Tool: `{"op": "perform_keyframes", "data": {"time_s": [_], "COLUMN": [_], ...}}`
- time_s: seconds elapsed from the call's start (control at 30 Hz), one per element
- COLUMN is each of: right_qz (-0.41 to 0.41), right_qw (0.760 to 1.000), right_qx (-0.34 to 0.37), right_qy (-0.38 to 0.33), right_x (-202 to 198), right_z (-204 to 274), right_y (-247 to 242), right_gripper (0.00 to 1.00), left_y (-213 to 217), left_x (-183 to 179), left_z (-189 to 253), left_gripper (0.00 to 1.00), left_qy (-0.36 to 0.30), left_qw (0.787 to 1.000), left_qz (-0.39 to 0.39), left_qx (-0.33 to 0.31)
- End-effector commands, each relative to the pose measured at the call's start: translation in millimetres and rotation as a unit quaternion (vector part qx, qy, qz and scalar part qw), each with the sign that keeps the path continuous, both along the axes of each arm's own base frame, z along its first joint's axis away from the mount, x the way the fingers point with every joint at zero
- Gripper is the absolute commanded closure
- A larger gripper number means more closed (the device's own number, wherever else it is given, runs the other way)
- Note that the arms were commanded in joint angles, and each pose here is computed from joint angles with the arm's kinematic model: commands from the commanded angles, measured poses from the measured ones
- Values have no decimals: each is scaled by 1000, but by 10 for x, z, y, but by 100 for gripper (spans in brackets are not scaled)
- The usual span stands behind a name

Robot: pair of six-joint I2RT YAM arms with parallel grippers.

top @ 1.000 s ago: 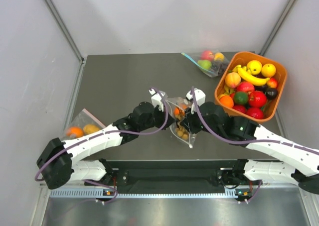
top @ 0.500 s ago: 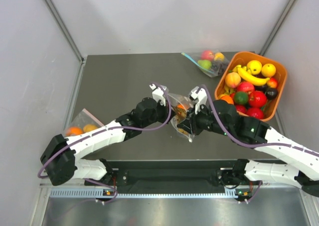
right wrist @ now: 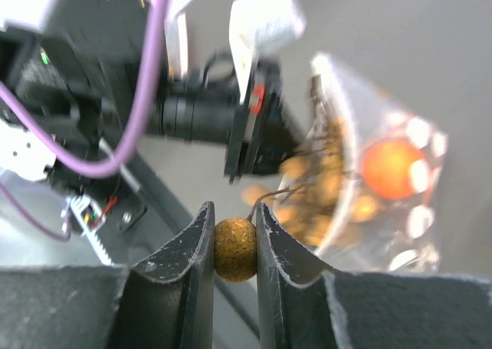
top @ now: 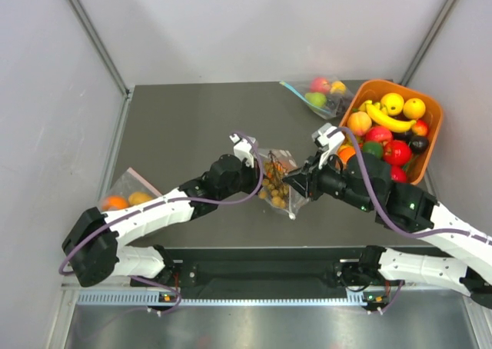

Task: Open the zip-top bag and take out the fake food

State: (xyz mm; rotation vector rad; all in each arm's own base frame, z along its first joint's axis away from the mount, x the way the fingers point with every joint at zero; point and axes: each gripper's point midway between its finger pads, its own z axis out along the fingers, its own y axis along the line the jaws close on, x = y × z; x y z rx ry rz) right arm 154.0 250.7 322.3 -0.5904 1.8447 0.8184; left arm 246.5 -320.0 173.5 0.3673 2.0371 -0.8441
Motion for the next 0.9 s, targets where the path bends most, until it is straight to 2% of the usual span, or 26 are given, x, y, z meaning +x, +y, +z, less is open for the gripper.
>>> {"op": "perform_keyframes", "data": {"time_s": [0.0, 0.37, 0.67, 0.87], "right_qz": [-43, -78, -98, -110], "right_qw": [995, 987, 967, 956], "right_qx": [59, 97, 184, 217], "right_qy": [-68, -103, -146, -166], "right_x": [195, 371, 386, 378], "right_z": [583, 864, 1307, 1489], "right_y": [-71, -185, -370, -485], "right_gripper": [93, 94, 94, 94], "left_y": [-10, 78, 64, 18], "left_x": [15, 12, 34, 51], "left_z": [201, 109, -24, -55], "left_gripper": [100, 100, 100, 100], "left_qy": [-25, -28, -19, -14], "left_qw": [999, 999, 1000, 1000], "left_qz": [-1, 9, 12, 7], "left_qx": [-36, -24, -13, -11]}}
